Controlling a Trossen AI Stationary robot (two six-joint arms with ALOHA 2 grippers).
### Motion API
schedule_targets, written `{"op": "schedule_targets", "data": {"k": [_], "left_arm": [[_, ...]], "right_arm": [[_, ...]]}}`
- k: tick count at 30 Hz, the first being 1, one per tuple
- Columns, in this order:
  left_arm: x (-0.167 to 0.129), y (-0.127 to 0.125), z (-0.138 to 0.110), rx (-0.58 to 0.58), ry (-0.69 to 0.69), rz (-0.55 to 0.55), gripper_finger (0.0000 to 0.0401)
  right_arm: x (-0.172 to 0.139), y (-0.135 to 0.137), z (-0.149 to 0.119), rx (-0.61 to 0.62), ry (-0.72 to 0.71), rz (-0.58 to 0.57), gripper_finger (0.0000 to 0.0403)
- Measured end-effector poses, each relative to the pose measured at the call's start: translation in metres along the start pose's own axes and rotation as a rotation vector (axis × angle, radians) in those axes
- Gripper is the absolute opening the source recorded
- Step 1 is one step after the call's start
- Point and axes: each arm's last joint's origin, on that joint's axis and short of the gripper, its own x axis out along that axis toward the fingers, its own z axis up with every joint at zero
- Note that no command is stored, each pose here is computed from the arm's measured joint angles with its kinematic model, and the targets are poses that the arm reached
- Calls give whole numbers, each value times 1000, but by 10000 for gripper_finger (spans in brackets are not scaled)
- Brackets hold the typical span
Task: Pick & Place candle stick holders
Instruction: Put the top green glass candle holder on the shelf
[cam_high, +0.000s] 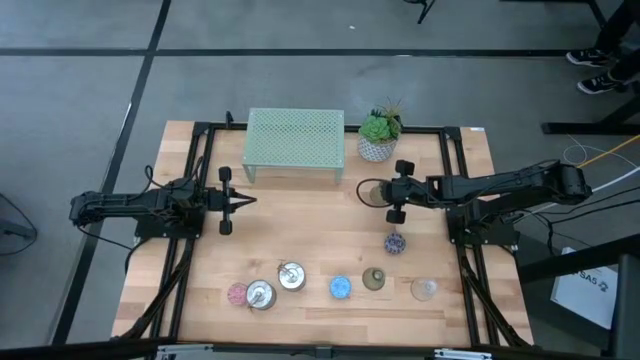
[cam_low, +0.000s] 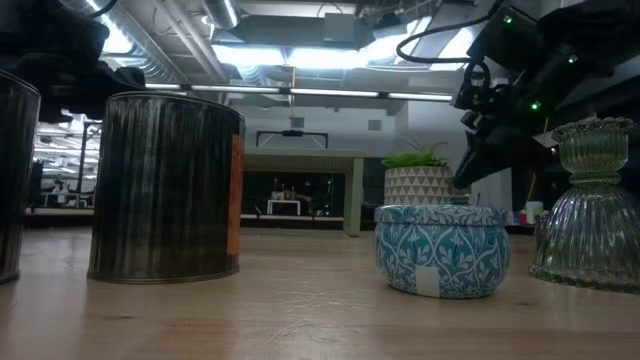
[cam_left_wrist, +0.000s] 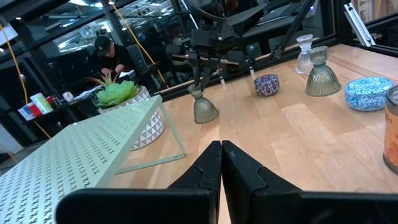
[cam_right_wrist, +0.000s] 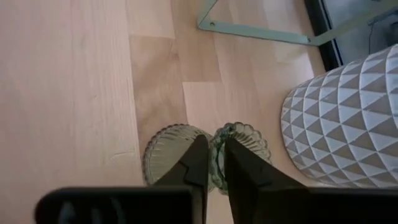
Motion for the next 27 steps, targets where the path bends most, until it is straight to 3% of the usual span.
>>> {"op": "schedule_targets", "data": {"k": [11, 27], "left_arm": [[0, 0, 0, 0, 0, 0, 6], [0, 0, 0, 0, 0, 0, 6]], "right_arm": [[-25, -14, 37, 156, -1, 37, 26], [-78, -43, 108, 206, -282, 63, 26]]}}
